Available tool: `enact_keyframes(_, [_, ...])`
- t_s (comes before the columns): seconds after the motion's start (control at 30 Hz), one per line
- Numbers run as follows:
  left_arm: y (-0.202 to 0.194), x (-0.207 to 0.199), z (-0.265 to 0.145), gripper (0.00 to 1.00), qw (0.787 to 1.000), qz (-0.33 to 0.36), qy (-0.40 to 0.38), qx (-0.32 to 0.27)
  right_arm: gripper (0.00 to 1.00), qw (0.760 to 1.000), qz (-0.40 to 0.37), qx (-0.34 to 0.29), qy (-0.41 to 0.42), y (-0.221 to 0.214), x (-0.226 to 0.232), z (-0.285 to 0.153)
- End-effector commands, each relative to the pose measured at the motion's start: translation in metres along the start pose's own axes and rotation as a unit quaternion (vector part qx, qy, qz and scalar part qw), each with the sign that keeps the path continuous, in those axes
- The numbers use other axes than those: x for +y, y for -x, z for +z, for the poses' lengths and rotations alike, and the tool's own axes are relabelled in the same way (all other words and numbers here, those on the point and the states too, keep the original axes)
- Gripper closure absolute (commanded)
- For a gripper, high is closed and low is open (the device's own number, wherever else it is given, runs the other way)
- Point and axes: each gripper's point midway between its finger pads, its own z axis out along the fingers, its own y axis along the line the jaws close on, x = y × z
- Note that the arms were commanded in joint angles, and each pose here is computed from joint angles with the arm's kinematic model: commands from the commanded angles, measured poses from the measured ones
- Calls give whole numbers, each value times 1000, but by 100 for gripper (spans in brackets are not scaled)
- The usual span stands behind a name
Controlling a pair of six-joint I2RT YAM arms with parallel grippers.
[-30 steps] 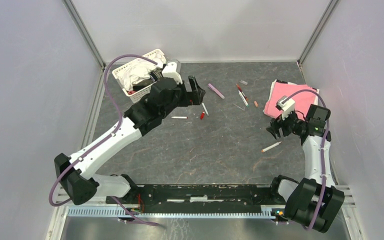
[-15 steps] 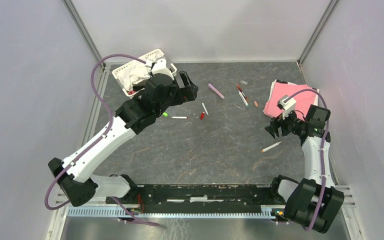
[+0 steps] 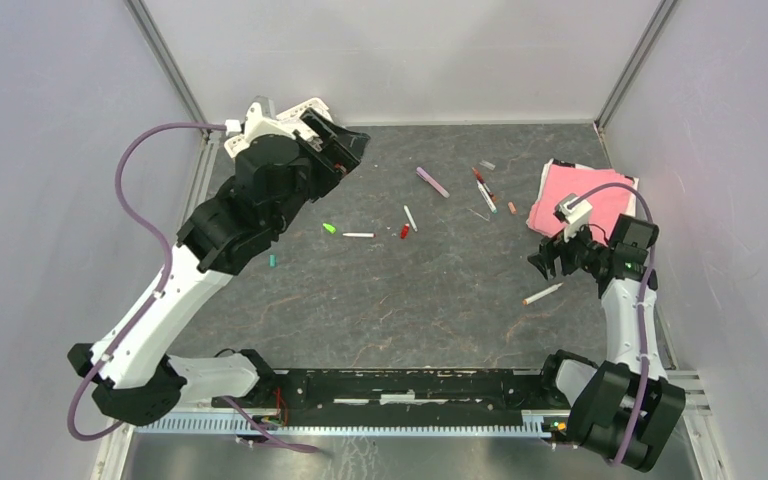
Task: Insert the pens into the pen caps
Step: Pick up the pen from the center of the board.
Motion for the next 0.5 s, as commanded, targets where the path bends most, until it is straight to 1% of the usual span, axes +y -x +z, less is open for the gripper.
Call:
enact_keyframes(0.0, [18, -15, -15, 3, 996, -85, -13, -11, 20, 1000, -7, -8, -12, 0, -1, -1])
enact_keyframes(0.13, [14, -14, -15, 1, 996, -93, -11, -2, 20, 1000, -5, -9, -14, -5, 1, 1])
enact_keyframes(0.33, [19, -18, -21, 1, 997, -75, -12, 1, 20, 1000, 0, -9, -11, -3, -3, 4])
enact_keyframes(0.47, [17, 1, -14, 0, 1000, -13, -2, -24, 20, 1000, -6, -18, -12, 8, -15, 7])
